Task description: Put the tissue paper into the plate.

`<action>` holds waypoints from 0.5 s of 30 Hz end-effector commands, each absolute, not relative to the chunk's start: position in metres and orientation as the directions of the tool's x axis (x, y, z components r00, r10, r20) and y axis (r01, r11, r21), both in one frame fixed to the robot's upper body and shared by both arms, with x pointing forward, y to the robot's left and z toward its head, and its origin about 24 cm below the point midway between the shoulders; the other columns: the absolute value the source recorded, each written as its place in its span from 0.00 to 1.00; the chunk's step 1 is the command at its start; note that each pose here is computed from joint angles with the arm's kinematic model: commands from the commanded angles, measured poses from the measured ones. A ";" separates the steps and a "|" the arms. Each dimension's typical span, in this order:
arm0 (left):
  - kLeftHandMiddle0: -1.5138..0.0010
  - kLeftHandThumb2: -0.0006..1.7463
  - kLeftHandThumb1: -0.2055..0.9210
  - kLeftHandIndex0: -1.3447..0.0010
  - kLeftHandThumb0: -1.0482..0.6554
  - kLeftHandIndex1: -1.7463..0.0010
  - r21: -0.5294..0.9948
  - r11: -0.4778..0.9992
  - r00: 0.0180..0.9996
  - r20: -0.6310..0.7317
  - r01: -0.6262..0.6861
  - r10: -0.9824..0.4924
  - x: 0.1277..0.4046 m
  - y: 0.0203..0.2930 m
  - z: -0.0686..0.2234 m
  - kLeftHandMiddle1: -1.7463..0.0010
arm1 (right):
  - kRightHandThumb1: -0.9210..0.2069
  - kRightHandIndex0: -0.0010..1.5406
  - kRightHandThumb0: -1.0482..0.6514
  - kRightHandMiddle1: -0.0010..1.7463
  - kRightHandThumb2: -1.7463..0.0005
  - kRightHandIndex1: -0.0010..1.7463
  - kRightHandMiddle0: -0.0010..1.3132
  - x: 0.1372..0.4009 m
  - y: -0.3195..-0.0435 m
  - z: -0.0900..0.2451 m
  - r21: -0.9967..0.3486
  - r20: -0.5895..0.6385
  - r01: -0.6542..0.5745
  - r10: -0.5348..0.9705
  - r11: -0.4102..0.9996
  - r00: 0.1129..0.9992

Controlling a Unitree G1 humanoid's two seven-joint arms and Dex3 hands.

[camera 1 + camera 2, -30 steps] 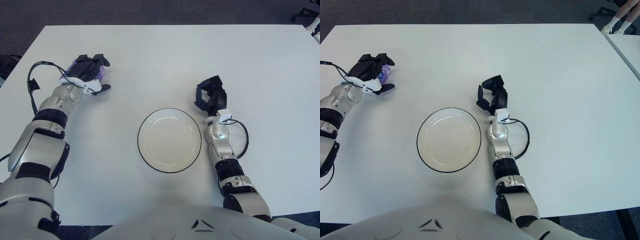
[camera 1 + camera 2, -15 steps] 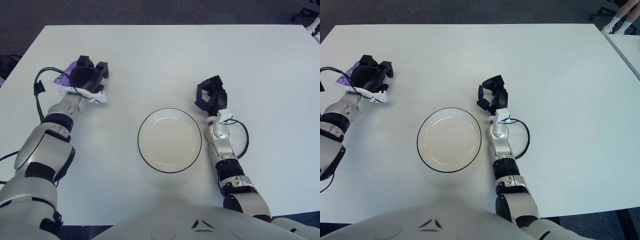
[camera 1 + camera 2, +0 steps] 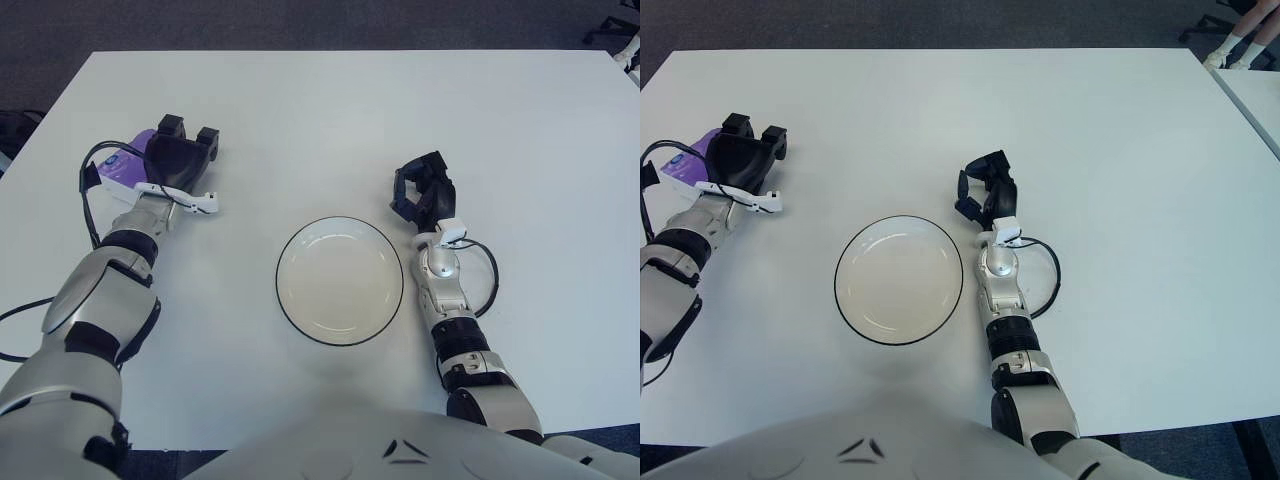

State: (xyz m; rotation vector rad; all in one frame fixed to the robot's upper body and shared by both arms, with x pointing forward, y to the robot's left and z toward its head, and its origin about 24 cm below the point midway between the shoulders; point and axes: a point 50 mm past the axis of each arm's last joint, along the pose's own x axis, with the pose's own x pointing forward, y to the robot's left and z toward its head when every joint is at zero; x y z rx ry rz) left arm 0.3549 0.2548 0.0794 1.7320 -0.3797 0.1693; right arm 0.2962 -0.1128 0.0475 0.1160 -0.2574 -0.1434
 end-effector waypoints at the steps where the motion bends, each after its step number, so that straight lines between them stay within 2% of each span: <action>1: 0.39 0.98 0.14 0.53 0.61 0.00 0.959 -0.178 0.970 0.197 -0.221 -0.141 0.338 0.258 0.046 0.03 | 0.32 0.42 0.38 1.00 0.41 0.81 0.32 0.265 -0.126 -0.011 0.129 -0.010 0.217 -0.218 0.967 0.976; 11: 0.40 0.97 0.15 0.53 0.61 0.00 0.961 -0.142 0.966 0.220 -0.238 -0.133 0.338 0.256 0.045 0.04 | 0.30 0.41 0.38 1.00 0.43 0.80 0.31 0.265 -0.128 -0.011 0.119 -0.012 0.222 -0.222 0.968 0.975; 15: 0.40 0.97 0.16 0.53 0.61 0.00 0.950 -0.127 0.952 0.265 -0.284 -0.151 0.337 0.253 0.047 0.04 | 0.29 0.40 0.38 1.00 0.44 0.80 0.30 0.264 -0.128 -0.011 0.106 -0.007 0.215 -0.215 0.971 0.977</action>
